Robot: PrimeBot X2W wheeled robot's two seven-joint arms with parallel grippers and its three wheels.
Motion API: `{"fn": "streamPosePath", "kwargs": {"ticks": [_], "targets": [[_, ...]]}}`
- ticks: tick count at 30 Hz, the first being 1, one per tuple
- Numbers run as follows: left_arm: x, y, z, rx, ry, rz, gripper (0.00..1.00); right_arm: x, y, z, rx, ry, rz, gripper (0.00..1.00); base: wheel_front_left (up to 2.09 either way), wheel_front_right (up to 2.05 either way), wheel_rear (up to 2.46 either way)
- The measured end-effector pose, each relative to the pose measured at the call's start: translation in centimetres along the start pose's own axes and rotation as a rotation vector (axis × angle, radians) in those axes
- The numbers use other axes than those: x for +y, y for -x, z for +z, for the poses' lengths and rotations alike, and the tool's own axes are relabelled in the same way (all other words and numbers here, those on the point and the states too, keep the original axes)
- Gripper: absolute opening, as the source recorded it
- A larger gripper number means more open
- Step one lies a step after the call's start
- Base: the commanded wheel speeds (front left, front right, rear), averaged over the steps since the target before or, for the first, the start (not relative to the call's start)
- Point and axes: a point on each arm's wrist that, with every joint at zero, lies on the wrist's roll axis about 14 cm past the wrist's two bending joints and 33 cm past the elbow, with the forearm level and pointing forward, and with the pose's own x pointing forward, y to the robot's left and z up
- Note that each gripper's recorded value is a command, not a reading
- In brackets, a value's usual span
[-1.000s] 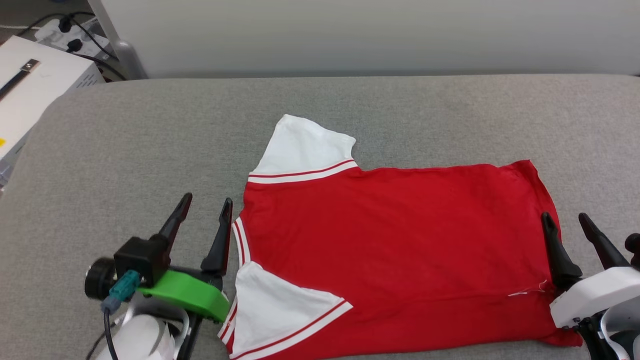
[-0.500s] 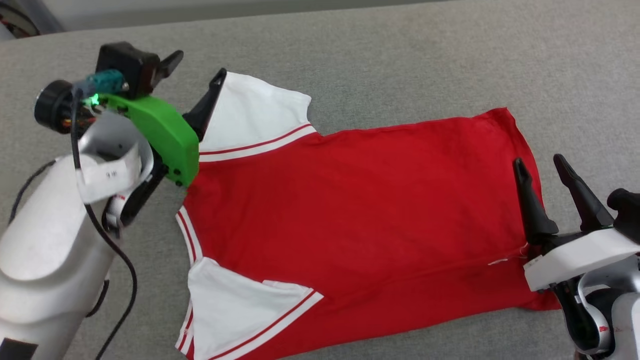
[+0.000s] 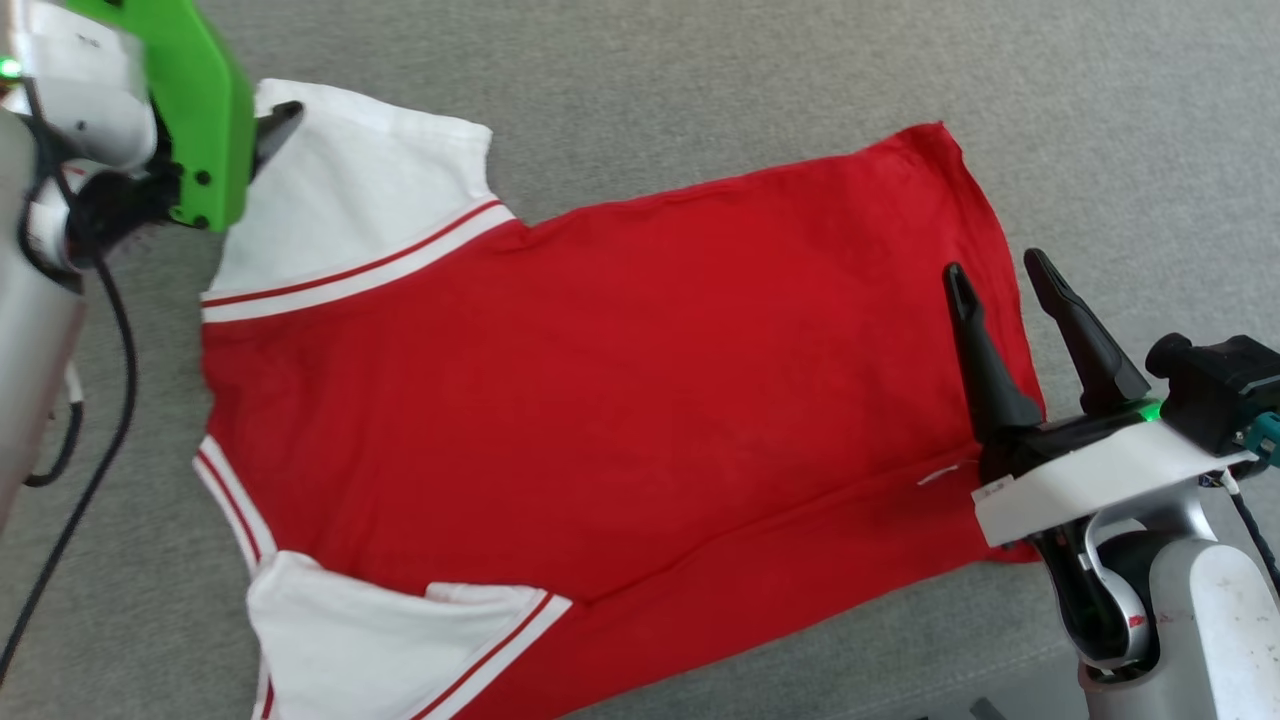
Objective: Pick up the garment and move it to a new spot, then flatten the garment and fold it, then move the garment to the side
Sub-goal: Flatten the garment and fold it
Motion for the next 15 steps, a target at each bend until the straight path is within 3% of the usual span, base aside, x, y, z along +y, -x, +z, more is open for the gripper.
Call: {"fn": "streamPosePath", "kwargs": {"ticks": [5, 10, 11, 12, 13, 15], "targets": [[1.3, -2.8, -1.3, 0.079, 0.062, 0.008, 1.0, -1.0, 0.0, -0.9, 0.016, -0.021, -0.032, 1.0, 0.0, 0.0, 0.0], [2.1, -5.1, -2.3, 0.129, 0.048, 0.032, 1.0, -1.7, 0.1, -2.3, 0.053, -0.017, -0.056, 1.0, 0.0, 0.0, 0.0], [2.1, -5.3, -2.3, 0.136, 0.049, 0.033, 0.8, -1.8, 0.2, -2.3, 0.055, -0.016, -0.059, 1.0, 0.0, 0.0, 0.0], [2.2, -5.5, -2.5, 0.148, 0.05, 0.033, 0.29, -1.9, 0.2, -2.4, 0.058, -0.014, -0.063, 1.0, 0.0, 0.0, 0.0], [2.2, -5.6, -2.7, 0.161, 0.052, 0.034, 0.0, -2.0, 0.2, -2.6, 0.062, -0.013, -0.065, 1.0, 0.0, 0.0, 0.0], [2.2, -5.7, -2.9, 0.18, 0.052, 0.03, 0.0, -2.0, 0.1, -2.7, 0.066, -0.013, -0.065, 1.0, 0.0, 0.0, 0.0]]}}
